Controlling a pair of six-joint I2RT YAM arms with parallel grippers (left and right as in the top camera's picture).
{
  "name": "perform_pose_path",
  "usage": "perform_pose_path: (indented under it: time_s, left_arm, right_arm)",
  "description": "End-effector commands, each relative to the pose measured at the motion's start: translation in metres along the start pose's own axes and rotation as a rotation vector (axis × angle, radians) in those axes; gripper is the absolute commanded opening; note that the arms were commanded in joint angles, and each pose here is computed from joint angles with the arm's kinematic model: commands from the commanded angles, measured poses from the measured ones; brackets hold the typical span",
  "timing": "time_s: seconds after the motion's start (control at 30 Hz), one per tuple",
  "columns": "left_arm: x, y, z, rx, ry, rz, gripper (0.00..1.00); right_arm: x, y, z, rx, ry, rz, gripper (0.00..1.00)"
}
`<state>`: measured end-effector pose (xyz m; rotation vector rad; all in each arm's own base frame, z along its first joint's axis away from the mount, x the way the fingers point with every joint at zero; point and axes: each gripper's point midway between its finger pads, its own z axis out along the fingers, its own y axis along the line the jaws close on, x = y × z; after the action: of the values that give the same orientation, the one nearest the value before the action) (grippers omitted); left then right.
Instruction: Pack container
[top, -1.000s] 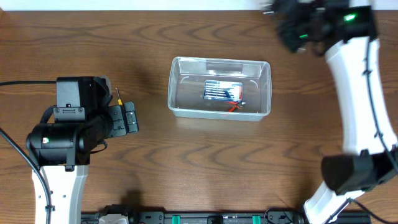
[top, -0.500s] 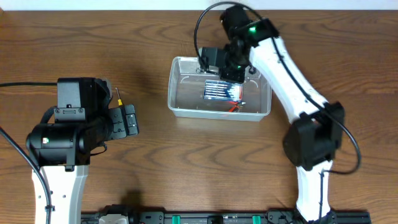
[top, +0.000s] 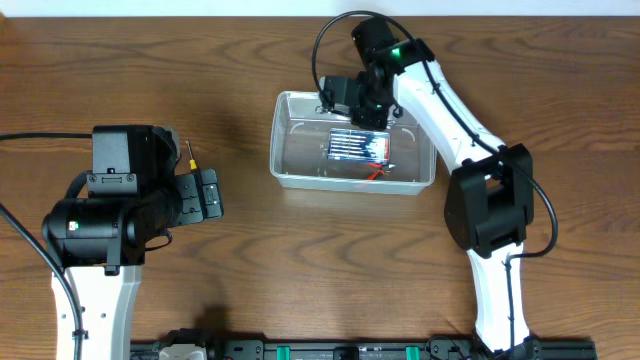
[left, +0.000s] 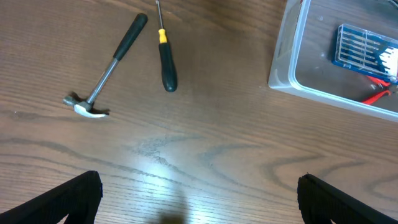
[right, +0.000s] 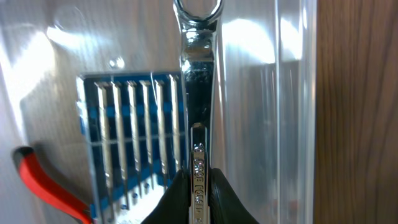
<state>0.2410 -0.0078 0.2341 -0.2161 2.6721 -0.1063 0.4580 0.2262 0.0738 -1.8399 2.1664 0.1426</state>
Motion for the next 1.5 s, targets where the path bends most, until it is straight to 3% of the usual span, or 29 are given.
perform_pose_path:
  time_s: [0.0, 0.2, 0.37, 0.47, 0.57, 0.7, 0.83, 0.87, 0.9, 1.0, 1.13, 1.33, 1.47]
  left_arm:
    - [-0.003, 0.0, -0.004, 0.001, -0.007, -0.017, 0.98]
    - [-0.003, 0.0, -0.004, 0.001, -0.008, -0.017, 0.98]
    - [-0.003, 0.0, -0.004, 0.001, -0.008, -0.017, 0.98]
    - [-0.003, 0.0, -0.004, 0.001, -0.008, -0.017, 0.98]
    - [-0.003, 0.0, -0.004, 0.001, -0.008, -0.016, 0.98]
    - [-0.001, 0.001, -0.005, 0.0, -0.003, 0.059, 0.98]
    - [-0.002, 0.006, -0.012, -0.033, -0.019, 0.084, 0.98]
    - [-0.004, 0.008, -0.016, -0.048, -0.021, 0.076, 0.98]
    - [-0.006, 0.013, -0.021, -0.077, -0.024, 0.047, 0.98]
    - [-0.023, 0.02, -0.025, -0.133, -0.03, -0.032, 0.98]
    - [-0.037, 0.019, 0.005, -0.149, 0.052, -0.039, 0.98]
    - [-0.051, 0.02, 0.095, -0.183, 0.232, -0.032, 0.98]
    - [-0.054, 0.021, 0.14, -0.193, 0.292, -0.031, 0.98]
  right_arm:
    - [0.016, -0.005, 0.014, -0.023, 0.016, 0.02, 0.12]
    - [0.022, -0.006, 0.018, -0.031, 0.025, 0.033, 0.16]
    - [0.024, -0.003, 0.018, -0.044, 0.032, 0.036, 0.27]
    - [0.025, 0.0, 0.015, -0.052, 0.038, 0.037, 0.38]
    - [0.017, 0.004, 0.003, -0.048, 0.03, 0.023, 0.4]
    - [-0.005, 0.005, -0.046, 0.034, -0.008, -0.019, 0.42]
    - [-0.023, -0.001, -0.137, 0.217, -0.083, -0.04, 0.46]
    - [-0.025, -0.003, -0.156, 0.258, -0.107, -0.027, 0.63]
    - [-0.024, -0.007, -0.188, 0.33, -0.145, 0.011, 0.99]
    - [-0.003, -0.023, -0.273, 0.511, -0.281, 0.264, 0.99]
    - [0.055, -0.035, -0.33, 0.611, -0.369, 0.629, 0.99]
    - [0.173, -0.033, -0.336, 0.603, -0.265, 1.085, 0.99]
    - [0.209, -0.028, -0.321, 0.528, -0.219, 1.198, 0.99]
